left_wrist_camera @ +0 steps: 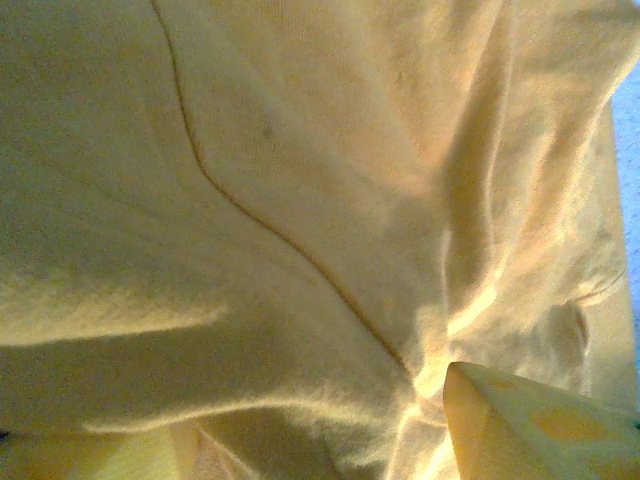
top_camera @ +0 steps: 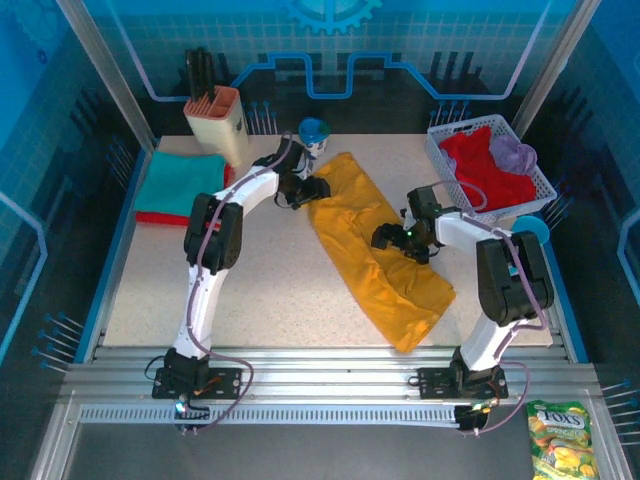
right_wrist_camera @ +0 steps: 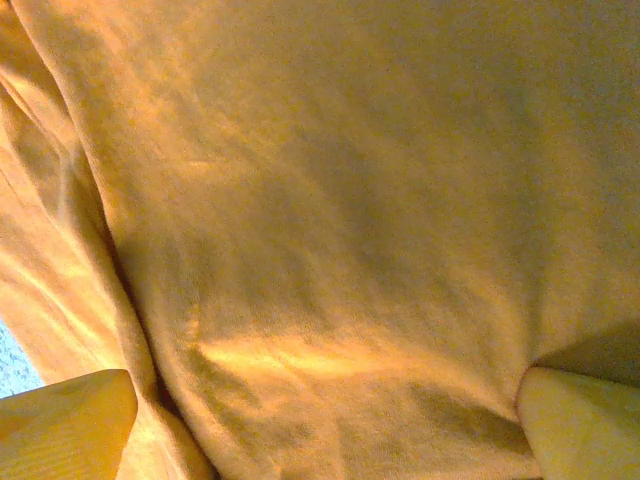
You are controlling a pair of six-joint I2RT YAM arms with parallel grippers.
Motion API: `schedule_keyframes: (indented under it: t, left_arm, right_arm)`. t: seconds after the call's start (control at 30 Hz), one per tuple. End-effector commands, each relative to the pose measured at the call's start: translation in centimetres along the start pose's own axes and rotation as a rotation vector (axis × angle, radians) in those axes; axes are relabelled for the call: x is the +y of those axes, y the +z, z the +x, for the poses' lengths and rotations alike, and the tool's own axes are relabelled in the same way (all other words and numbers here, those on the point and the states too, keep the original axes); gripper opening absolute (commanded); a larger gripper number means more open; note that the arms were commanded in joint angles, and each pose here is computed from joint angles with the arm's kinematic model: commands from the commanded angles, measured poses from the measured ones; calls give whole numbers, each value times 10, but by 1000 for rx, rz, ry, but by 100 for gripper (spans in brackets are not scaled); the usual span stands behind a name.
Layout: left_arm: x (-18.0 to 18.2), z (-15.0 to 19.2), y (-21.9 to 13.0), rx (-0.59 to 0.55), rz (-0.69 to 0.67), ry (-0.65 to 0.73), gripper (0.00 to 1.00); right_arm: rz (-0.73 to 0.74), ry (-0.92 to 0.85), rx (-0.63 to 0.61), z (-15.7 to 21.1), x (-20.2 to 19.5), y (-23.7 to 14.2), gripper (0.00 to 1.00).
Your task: Fold and stack the t-shirts
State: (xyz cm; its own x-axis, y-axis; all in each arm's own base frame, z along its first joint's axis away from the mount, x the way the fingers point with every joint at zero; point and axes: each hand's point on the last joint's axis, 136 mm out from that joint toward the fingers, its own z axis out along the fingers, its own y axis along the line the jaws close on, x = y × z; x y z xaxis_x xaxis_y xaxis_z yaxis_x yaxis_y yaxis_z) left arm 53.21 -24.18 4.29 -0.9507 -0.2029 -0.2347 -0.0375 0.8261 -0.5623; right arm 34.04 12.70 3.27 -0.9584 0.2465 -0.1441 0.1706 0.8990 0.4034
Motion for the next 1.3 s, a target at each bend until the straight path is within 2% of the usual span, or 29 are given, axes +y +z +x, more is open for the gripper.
schedule_keyframes:
  t: [0.0, 0.17, 0.5, 0.67, 0.83, 1.0, 1.13, 1.27]
  left_arm:
    - [-16, 4, 8, 51, 20, 29, 65]
    - [-27, -6, 25, 56, 47, 18, 65]
    - [-55, -54, 21, -46, 165, -22, 67]
    - [-51, -57, -4, -53, 133, -24, 69]
    - [-56, -56, -57, -76, 112, 3, 71]
    - [-60, -19, -98, -18, 94, 11, 71]
    - [-49, 29, -111, 19, 94, -44, 71]
    - [-40, 93, -111, 67, 99, -90, 67]
  right_arm:
    - [36, 80, 52, 20, -15, 0, 99]
    - [16, 101, 27, 20, -13, -2, 100]
    - [-50, 134, 32, 9, 11, 15, 100]
    - [-82, 169, 4, 5, 21, 18, 100]
    - [-102, 155, 4, 7, 31, 14, 99]
    - [7, 112, -63, 11, 14, -21, 100]
    - [37, 100, -125, 13, 2, -51, 100]
    - [42, 103, -111, 18, -11, -67, 100]
